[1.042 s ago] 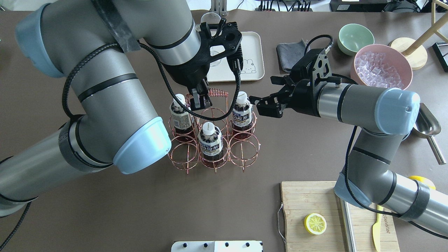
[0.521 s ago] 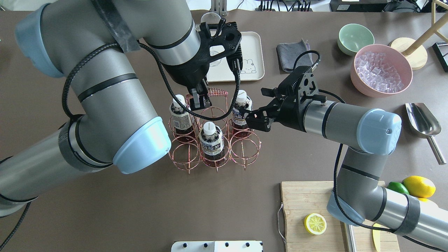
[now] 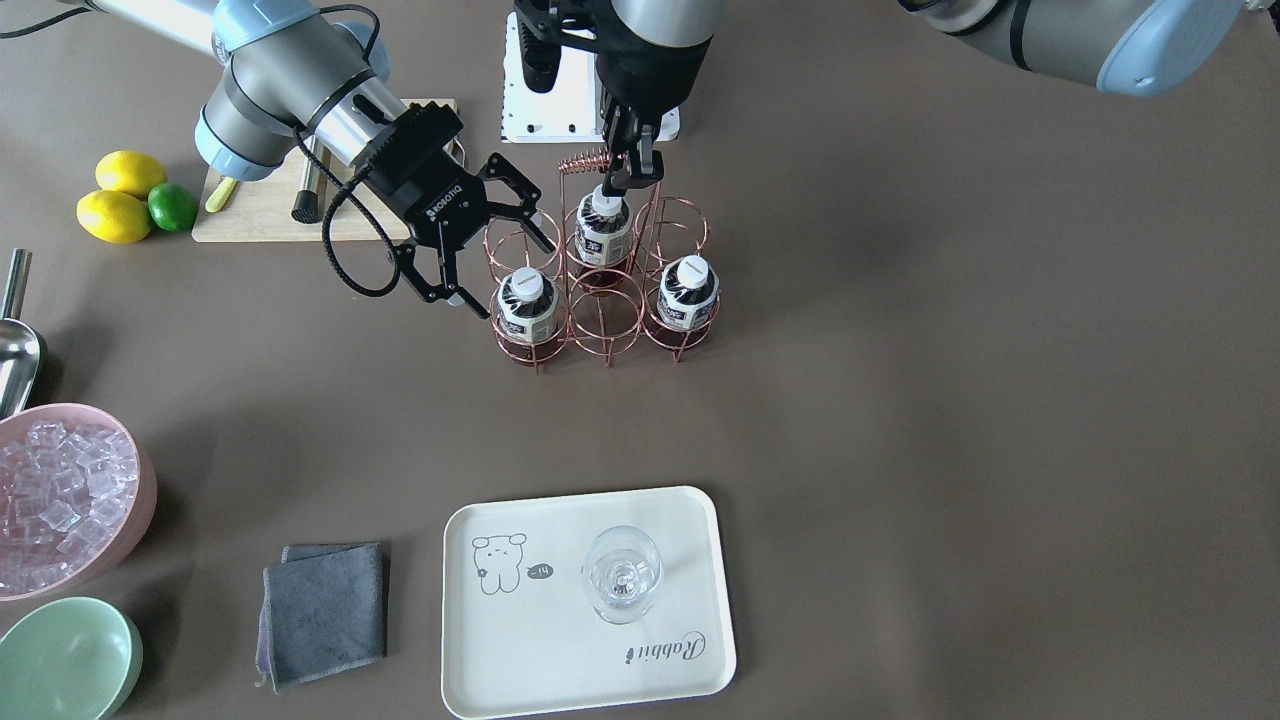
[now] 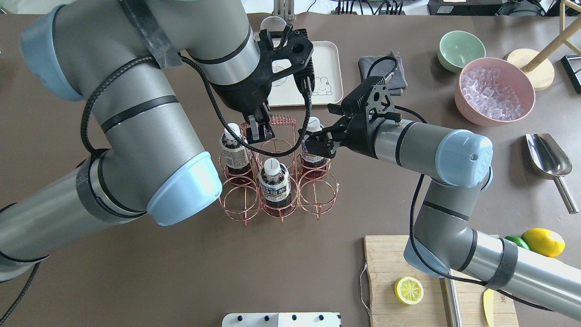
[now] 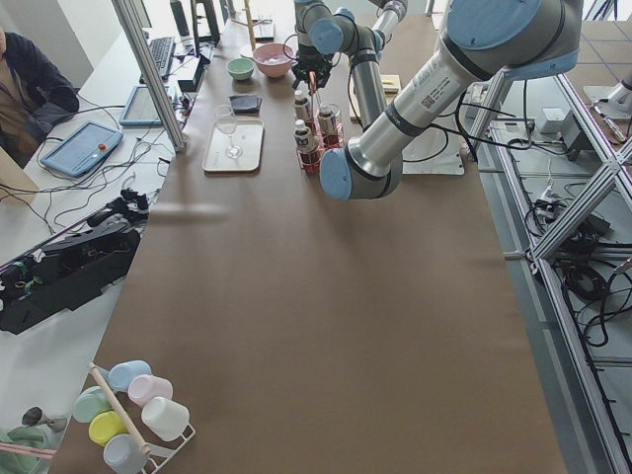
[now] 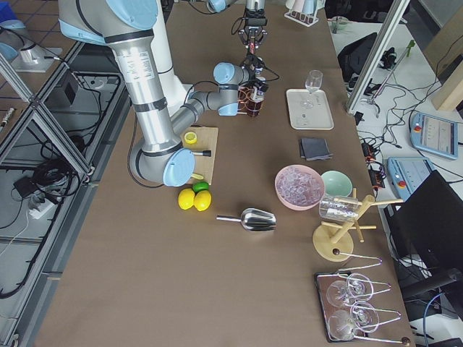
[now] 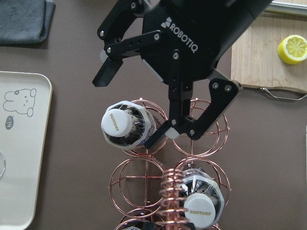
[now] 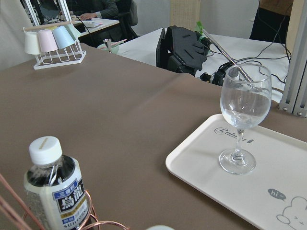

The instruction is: Take tea from basket to plate

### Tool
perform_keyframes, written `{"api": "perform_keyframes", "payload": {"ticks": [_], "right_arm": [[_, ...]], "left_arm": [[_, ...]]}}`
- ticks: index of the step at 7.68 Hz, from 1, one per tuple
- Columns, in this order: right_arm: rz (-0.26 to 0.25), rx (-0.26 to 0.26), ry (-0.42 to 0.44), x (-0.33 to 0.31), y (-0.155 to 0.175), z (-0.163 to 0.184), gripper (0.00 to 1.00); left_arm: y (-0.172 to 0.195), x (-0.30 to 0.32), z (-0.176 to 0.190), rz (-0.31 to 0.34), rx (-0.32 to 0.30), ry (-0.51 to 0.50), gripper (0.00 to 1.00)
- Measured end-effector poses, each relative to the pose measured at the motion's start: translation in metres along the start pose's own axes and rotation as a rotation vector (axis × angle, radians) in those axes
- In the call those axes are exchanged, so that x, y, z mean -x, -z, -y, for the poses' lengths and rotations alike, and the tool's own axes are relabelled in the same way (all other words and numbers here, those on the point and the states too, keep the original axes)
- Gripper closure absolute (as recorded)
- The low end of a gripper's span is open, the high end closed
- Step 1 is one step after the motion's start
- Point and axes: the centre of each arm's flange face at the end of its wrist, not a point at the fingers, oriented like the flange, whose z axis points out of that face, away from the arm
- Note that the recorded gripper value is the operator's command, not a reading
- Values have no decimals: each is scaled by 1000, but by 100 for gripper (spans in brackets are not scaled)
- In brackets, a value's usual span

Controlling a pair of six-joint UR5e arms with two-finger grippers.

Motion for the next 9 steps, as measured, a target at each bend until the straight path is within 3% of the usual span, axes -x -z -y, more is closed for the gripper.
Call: {"api": "perform_keyframes", "payload": {"ticks": [1,6,9], "right_arm": [[-10,-5,6,-5,-5,5,34],[-17,-6,-4,-10,-6,6,36],[-12,-4,-25,-7,-5,4,51]], "left_arm": [[0,0,0,0,0,0,100],[0,0,0,0,0,-1,100],[1,0,0,1,-1,-1,100]]}}
